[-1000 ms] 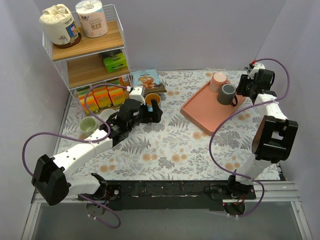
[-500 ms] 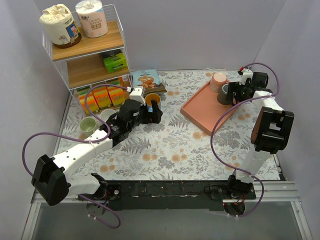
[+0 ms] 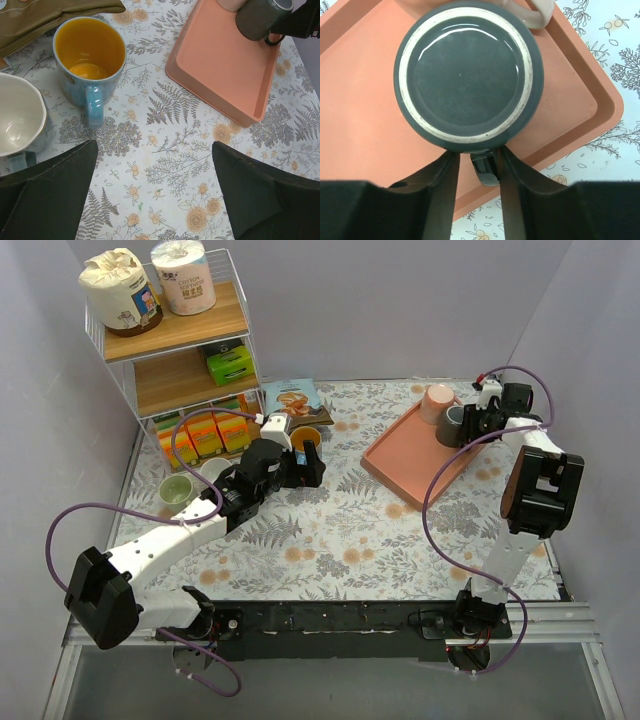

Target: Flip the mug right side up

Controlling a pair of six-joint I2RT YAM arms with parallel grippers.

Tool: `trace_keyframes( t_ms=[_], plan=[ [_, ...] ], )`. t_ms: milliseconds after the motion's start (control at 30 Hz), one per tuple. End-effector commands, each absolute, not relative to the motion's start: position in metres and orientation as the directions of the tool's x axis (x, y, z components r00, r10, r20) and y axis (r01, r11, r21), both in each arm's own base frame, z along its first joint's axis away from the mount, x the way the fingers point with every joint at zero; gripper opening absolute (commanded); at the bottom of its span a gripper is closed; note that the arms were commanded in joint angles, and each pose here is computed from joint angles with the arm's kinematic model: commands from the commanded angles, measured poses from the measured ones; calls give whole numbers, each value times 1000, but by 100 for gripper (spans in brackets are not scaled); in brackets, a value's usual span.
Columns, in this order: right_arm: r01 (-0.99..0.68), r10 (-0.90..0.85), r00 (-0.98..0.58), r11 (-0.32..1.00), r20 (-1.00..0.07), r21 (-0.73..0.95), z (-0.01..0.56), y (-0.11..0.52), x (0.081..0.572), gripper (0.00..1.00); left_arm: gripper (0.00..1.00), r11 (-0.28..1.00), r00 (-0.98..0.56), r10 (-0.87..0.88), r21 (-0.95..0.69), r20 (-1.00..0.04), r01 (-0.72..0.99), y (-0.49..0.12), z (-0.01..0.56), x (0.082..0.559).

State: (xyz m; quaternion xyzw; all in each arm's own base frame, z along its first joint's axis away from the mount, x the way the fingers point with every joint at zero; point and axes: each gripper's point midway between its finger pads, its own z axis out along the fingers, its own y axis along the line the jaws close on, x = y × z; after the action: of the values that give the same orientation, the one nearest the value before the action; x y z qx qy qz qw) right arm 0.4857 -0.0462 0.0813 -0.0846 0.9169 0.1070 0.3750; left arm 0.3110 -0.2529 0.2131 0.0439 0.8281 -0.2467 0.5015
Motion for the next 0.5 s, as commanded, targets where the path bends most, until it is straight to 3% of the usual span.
trace_keyframes(
  t_ms=[0, 133, 167, 467],
  plan=[
    [-266, -115, -657, 960, -745, 86, 99, -49, 500, 39, 98, 865, -460, -191, -370, -867, 339, -257, 232, 315],
    [-272, -140, -662, 960, -736, 61, 96, -49, 492, 19, 98, 862, -462, -191, -373, -866, 342, -258, 232, 314],
    [-272, -146, -659, 961, -738, 53, 98, -50, 490, 2, 98, 860, -465, -193, -377, -864, 344, -259, 231, 314],
    [-257, -90, -693, 958, -715, 128, 124, -21, 468, 1, 98, 834, -465, -212, -407, -860, 373, -266, 237, 312]
  ],
)
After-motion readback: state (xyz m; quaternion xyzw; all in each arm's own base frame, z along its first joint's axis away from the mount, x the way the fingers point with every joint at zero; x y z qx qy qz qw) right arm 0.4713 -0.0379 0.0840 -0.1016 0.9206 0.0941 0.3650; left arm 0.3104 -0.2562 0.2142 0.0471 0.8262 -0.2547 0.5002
